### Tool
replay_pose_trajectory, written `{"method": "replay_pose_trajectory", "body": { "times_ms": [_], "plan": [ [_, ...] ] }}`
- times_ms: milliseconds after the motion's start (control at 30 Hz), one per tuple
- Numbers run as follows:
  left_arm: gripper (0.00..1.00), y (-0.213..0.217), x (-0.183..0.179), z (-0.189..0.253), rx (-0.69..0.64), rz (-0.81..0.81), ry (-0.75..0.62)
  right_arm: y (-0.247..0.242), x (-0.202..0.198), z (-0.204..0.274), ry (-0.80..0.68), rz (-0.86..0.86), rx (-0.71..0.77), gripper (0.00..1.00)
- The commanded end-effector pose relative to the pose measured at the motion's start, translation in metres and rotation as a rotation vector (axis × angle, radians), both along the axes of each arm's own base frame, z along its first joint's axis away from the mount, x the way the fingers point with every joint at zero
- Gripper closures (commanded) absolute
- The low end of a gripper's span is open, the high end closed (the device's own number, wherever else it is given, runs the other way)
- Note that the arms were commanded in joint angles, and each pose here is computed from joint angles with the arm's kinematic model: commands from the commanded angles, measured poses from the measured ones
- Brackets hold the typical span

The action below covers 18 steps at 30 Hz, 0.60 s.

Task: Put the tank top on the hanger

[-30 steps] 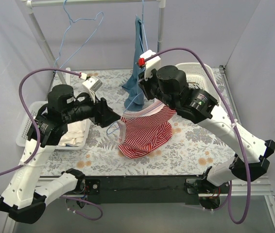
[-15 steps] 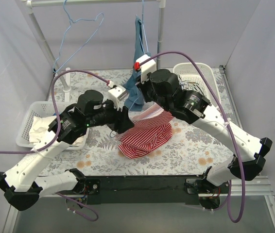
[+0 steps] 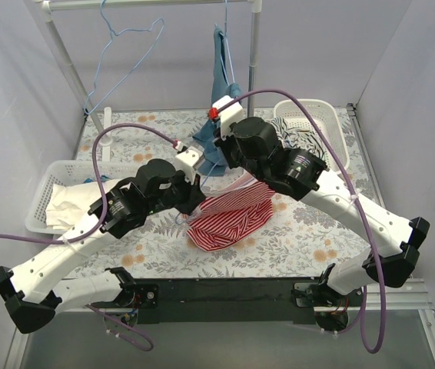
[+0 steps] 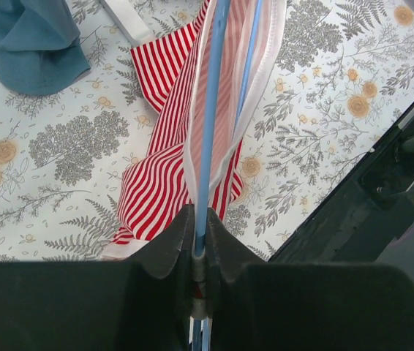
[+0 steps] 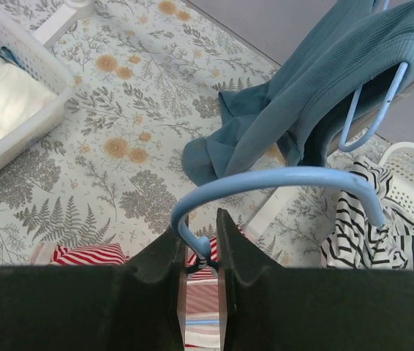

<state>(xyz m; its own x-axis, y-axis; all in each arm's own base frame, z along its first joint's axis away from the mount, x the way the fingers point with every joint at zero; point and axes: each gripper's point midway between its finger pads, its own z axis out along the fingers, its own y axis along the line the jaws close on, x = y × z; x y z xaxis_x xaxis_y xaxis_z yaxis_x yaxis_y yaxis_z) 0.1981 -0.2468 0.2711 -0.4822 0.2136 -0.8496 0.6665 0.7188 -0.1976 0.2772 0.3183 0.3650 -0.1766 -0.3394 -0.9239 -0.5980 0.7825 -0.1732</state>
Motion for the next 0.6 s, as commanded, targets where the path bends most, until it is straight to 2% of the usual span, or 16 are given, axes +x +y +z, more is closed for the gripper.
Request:
{"method": "replay_pose_trajectory", "body": {
  "times_ms": [0, 33, 67, 133, 167, 233, 267, 367, 467, 567],
  "plan": [
    [1.00, 0.000, 0.001, 0.025, -0.085, 0.013, -0.069, -0.005, -0.006, 0.034, -0.061, 0.007, 0.111, 0.99],
    [1.00, 0.001, -0.001, 0.024, -0.085, 0.013, -0.062, -0.005, -0.007, 0.034, -0.056, 0.009, 0.119, 0.93],
    [1.00, -0.001, -0.004, 0.022, -0.084, -0.004, -0.051, -0.007, -0.010, 0.037, -0.057, 0.017, 0.131, 0.80],
    [1.00, 0.002, -0.007, 0.014, -0.071, -0.001, -0.033, -0.005, -0.015, 0.032, -0.047, 0.045, 0.140, 0.68],
    [1.00, 0.000, -0.014, 0.015, -0.088, -0.036, -0.022, -0.008, -0.017, 0.033, -0.049, 0.048, 0.149, 0.58],
    [1.00, 0.002, -0.018, 0.012, -0.102, -0.037, -0.014, -0.010, -0.020, 0.026, -0.043, 0.056, 0.144, 0.51],
    [1.00, 0.006, -0.020, 0.017, -0.119, -0.029, -0.028, -0.012, -0.022, 0.026, -0.044, 0.061, 0.148, 0.43],
    [1.00, 0.011, -0.022, 0.013, -0.133, -0.005, -0.018, -0.015, -0.029, 0.024, -0.024, 0.069, 0.186, 0.28],
    [1.00, 0.020, -0.022, 0.006, -0.133, 0.055, 0.000, -0.016, -0.039, 0.024, -0.010, 0.103, 0.223, 0.18],
    [1.00, 0.029, -0.025, 0.004, -0.140, 0.100, 0.028, -0.025, -0.046, 0.025, -0.013, 0.103, 0.256, 0.15]
  ]
}}
